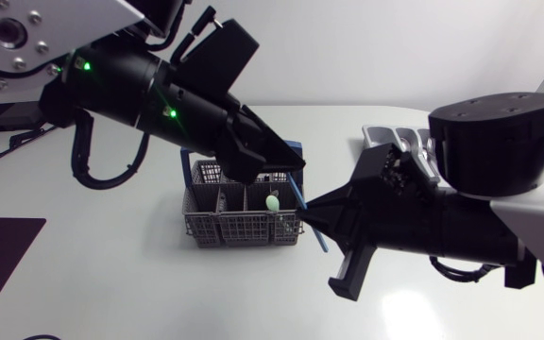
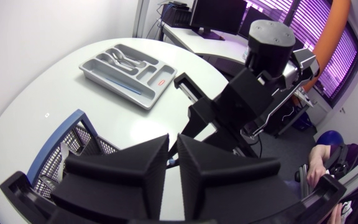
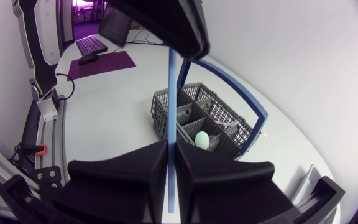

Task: Unload the cutlery basket into the drawer organizer.

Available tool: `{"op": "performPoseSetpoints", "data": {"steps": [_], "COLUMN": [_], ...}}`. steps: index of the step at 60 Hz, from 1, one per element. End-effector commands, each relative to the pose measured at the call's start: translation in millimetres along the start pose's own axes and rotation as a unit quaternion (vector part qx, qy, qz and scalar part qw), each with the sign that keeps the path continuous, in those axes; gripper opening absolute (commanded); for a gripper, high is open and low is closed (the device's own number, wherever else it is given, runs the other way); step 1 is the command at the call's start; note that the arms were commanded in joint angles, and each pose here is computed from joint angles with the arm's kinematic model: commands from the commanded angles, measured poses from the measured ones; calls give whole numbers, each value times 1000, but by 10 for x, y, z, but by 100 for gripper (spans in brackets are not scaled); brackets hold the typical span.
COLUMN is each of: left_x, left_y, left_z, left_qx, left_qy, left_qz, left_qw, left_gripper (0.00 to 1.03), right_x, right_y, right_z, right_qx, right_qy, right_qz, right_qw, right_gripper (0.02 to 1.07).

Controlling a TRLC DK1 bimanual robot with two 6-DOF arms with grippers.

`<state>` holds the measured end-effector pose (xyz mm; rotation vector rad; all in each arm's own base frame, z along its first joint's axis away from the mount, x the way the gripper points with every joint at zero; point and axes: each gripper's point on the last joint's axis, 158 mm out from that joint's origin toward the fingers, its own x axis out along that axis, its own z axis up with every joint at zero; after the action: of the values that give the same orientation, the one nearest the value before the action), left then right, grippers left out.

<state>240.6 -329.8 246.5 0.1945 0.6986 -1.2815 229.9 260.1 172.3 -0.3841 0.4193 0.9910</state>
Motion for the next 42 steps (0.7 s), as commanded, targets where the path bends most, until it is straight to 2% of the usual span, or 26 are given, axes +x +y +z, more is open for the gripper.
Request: {"op": "performPoseSetpoints", "data": {"steps": [1, 6, 13, 25, 37, 42], "left_x": [-97, -205, -387, -655, -571, -469], "left_y": [20, 101, 310, 798, 973, 986], "left_z": [279, 462, 674, 674, 271, 52], "left_qx": [-3, -5, -14, -30, -23, -18], "left_qy": [-34, -63, -103, -120, -77, -48], "left_qz": [2, 16, 47, 135, 195, 218], "left_qw": [999, 998, 994, 983, 978, 975], "left_gripper": [43, 58, 66, 66, 65, 62], "right_x": [57, 44, -14, -220, -451, -540], "right_y": [29, 27, -75, -514, -1272, -1667], "right_z": [-250, -337, -438, -626, -898, -1059], "right_qx": [3, 6, 16, 54, 129, 165], "right_qy": [30, 39, 48, 58, 67, 76], "right_qz": [7, 7, -7, -64, -153, -194], "right_qw": [1000, 999, 999, 995, 978, 964], "right_gripper": [8, 8, 8, 9, 9, 9]}}
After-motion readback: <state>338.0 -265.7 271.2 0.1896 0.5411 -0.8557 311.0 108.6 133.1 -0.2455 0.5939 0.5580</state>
